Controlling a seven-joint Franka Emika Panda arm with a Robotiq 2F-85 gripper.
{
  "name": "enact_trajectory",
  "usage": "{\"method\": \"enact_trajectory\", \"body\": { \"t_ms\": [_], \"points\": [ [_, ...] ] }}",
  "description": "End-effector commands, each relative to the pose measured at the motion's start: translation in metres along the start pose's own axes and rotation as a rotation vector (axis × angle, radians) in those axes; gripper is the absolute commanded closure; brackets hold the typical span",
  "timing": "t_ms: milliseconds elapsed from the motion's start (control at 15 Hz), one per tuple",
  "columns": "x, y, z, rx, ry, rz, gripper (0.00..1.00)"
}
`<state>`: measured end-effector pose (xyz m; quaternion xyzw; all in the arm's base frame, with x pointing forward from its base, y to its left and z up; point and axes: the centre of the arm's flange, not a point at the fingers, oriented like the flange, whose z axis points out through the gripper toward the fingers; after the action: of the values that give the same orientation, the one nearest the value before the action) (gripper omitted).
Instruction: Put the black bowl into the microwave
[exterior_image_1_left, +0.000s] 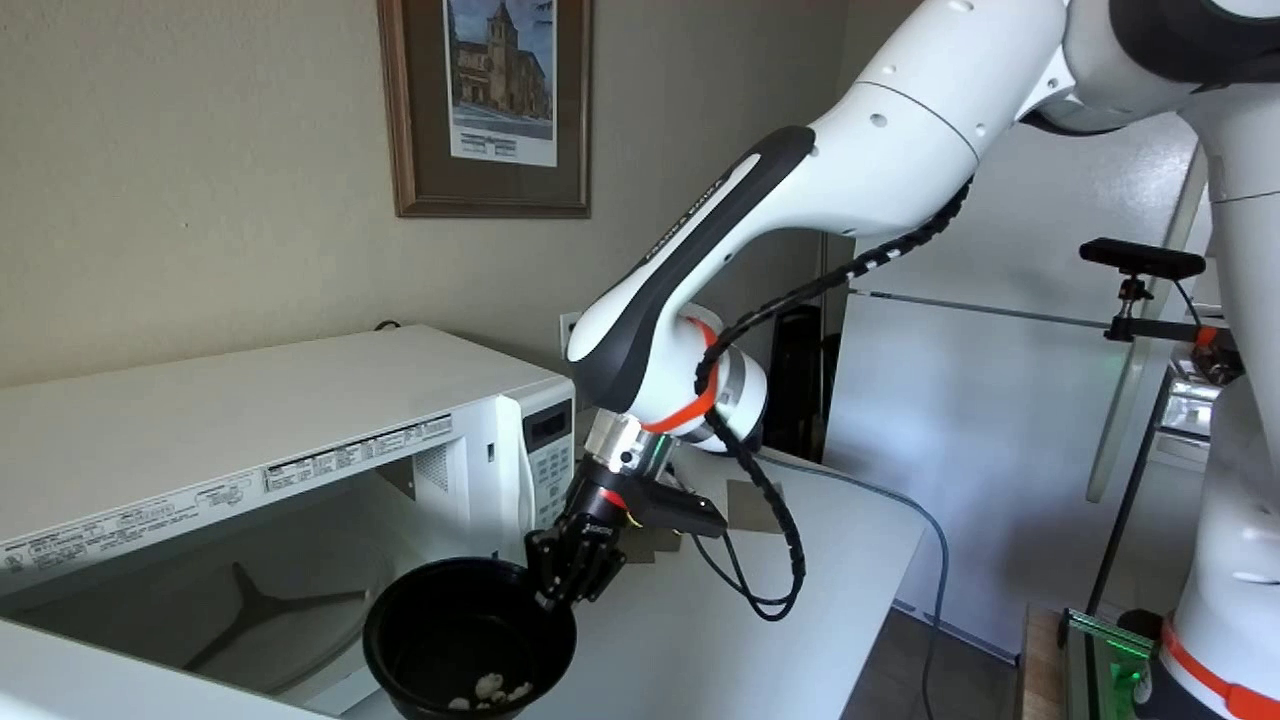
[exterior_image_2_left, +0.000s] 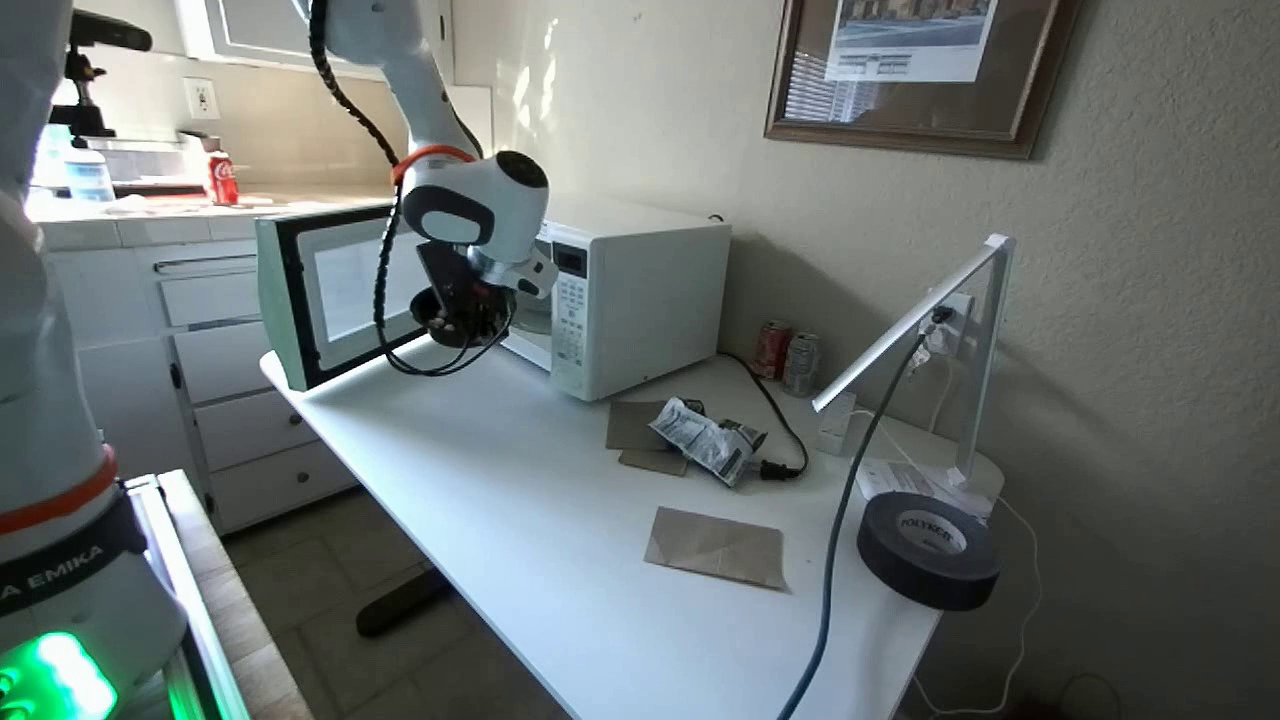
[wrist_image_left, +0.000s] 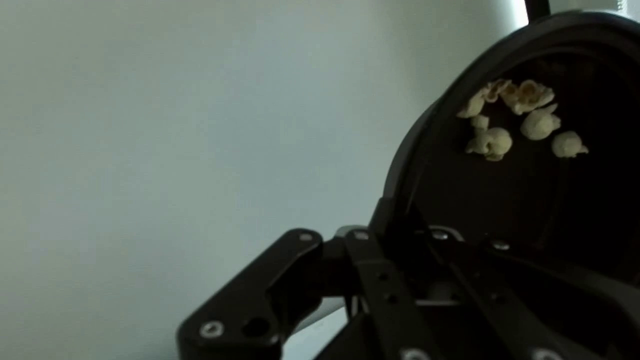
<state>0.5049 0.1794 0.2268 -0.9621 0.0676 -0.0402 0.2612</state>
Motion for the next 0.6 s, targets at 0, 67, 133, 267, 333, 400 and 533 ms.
{"method": "enact_trajectory", "body": {
  "t_ms": [0, 67, 133, 267, 333, 400, 533],
  "points": [
    [0.016, -0.024, 0.018, -0.018, 0.067, 0.012, 0.98],
    [0.019, -0.030, 0.020, -0.017, 0.078, 0.026, 0.98],
    [0.021, -0.036, 0.024, -0.013, 0.086, 0.037, 0.98],
    [0.026, -0.045, 0.033, 0.000, 0.092, 0.073, 0.98],
    [0.029, -0.049, 0.038, -0.004, 0.095, 0.085, 0.98],
    [0.032, -0.052, 0.043, 0.000, 0.101, 0.100, 0.98],
    [0.039, -0.057, 0.051, -0.011, 0.119, 0.129, 0.98]
  ]
}}
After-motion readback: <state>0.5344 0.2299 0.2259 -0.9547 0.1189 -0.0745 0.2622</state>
